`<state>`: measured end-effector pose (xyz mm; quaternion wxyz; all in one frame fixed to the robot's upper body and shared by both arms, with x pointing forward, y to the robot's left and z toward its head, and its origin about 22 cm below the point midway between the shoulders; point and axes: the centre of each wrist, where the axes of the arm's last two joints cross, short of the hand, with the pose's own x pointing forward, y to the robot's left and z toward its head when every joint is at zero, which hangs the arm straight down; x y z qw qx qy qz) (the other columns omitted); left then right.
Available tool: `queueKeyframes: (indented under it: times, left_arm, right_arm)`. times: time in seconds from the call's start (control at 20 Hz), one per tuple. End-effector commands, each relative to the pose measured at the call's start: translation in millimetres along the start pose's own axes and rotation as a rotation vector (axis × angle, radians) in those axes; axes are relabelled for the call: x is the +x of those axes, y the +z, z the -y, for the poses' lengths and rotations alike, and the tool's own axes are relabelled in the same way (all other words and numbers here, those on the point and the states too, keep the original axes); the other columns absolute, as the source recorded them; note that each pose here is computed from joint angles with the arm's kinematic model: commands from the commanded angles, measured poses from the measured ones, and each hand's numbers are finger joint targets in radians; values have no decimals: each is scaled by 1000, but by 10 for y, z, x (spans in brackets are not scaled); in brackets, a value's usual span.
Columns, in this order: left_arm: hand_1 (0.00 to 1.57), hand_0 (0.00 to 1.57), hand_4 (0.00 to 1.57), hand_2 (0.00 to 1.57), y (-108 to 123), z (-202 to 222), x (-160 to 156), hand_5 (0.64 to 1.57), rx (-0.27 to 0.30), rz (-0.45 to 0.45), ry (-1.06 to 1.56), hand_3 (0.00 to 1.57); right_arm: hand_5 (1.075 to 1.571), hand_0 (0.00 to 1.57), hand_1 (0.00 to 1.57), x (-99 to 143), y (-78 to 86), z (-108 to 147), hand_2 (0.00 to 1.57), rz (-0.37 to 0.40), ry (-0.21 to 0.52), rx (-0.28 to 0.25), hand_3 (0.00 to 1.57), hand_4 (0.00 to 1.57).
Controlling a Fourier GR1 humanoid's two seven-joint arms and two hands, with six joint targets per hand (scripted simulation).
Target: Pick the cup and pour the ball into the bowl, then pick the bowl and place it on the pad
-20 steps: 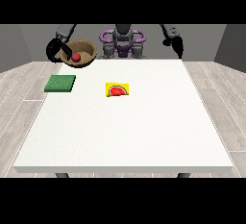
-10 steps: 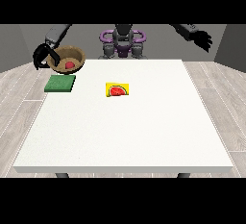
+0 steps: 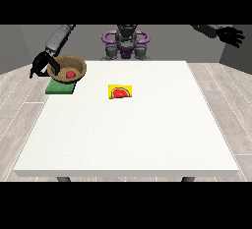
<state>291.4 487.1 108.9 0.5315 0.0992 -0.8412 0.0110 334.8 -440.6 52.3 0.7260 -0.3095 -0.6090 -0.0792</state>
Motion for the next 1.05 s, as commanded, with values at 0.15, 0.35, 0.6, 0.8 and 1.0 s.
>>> queueKeyframes:
  times: [0.15, 0.35, 0.6, 0.8, 1.0]
  left_arm:
    - [0, 0, 1188, 0, 33, 8, 31, 1558, -14, 21, -11, 0]
    - [0, 0, 1174, 0, 42, -184, 78, 1549, -1, 45, -8, 0]
    - [0, 0, 1158, 0, -31, 4, 35, 1547, -41, -35, 3, 0]
    - [0, 0, 902, 0, -10, 834, -143, 1559, -143, -96, 67, 0]
    - [0, 0, 902, 0, 138, 745, -410, 1559, -60, -311, 14, 0]
  right_arm:
    - [1553, 1218, 1218, -59, -97, 405, 1411, -92, 7, -152, 1299, 0]
    - [1518, 420, 420, -2, -124, 240, 562, -59, -32, -62, 917, 0]
    - [1370, 0, 0, 222, -211, 211, 140, -120, -4, -36, 93, 0]
    - [1354, 0, 0, 8, -168, 441, 0, -169, 69, -27, 0, 0]
    - [1434, 0, 0, 440, -162, -345, 0, -82, -16, 211, 0, 476]
